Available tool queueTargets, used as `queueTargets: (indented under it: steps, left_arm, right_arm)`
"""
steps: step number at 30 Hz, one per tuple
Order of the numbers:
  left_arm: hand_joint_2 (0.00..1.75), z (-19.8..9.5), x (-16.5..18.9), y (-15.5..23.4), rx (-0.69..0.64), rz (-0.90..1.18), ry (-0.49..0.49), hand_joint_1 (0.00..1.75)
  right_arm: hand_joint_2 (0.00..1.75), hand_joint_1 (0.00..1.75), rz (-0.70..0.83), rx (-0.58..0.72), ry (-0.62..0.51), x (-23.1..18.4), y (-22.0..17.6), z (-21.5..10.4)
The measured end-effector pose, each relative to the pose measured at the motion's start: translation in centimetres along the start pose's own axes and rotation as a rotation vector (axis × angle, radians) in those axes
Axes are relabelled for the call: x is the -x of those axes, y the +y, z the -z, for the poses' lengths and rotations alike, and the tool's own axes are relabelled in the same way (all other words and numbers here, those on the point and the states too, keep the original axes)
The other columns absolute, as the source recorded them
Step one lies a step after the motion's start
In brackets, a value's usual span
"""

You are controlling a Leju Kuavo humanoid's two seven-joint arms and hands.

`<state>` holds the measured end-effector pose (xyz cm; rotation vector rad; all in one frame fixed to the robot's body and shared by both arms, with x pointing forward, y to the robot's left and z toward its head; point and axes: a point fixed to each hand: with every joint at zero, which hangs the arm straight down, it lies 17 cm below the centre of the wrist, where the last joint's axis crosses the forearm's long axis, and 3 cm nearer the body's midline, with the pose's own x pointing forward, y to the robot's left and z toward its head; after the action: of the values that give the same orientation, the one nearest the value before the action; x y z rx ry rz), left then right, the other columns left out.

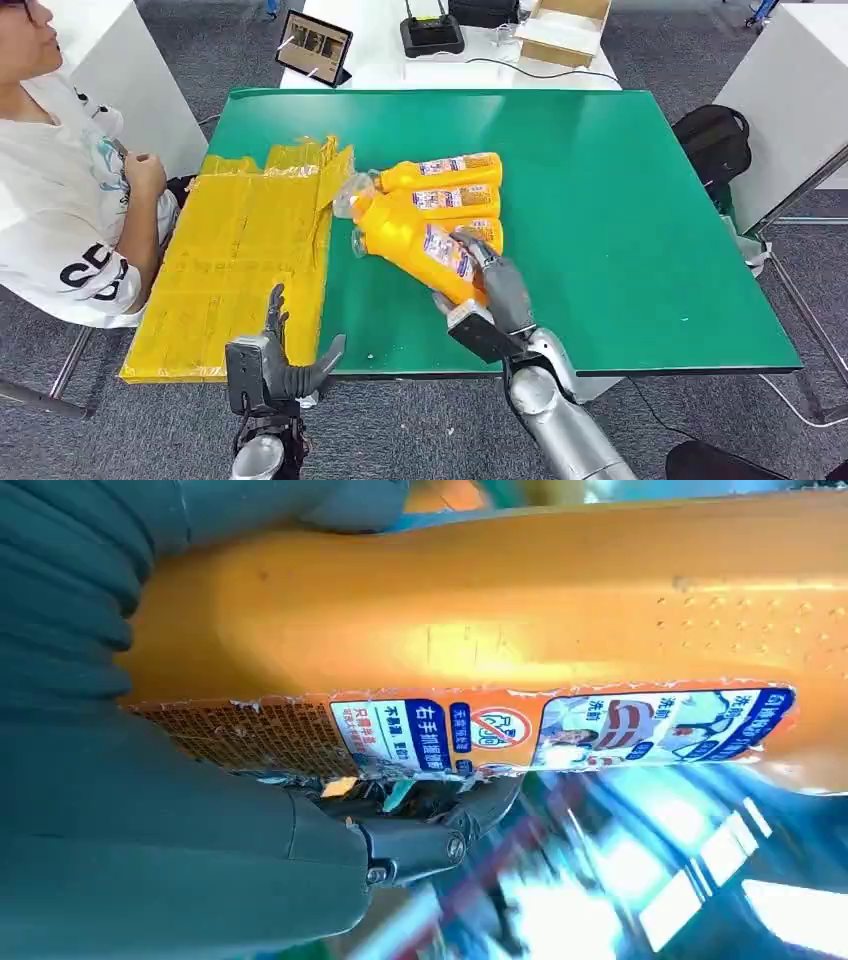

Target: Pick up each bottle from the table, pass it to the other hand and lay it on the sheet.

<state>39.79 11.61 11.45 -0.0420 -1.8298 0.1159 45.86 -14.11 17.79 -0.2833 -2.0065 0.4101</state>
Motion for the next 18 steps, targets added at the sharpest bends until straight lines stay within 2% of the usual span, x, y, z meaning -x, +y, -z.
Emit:
queueTargets:
  steps: [4, 7, 12, 18]
  left_arm:
    - [1.75, 0.1, -1.2, -1.1, 0.029, -0.07, -0.018, 0.0]
    - [1.75, 0.1, -2.1, -2.1, 0.065, -0.157, -0.016, 0.0]
    - [1.75, -0.1, -4.8, -4.4, 0.16, -0.321, -0.039, 0.0]
    - [1.75, -0.2, -7.3, -5.6, 0.217, -0.38, -0.082, 0.0]
  right_arm:
    - [1.75, 1.75, 0.021, 0.171, -0.078, -3.0, -3.9, 0.2]
    - [1.75, 1.75, 0.026, 0.226, -0.097, -3.7, -5.2, -0.2]
    - [1.75, 1.75, 0.07, 0.182, -0.087, -3.3, -4.2, -1.1]
    - [1.75, 1.75, 0.102, 0.132, -0.074, -2.7, -2.5, -2.0]
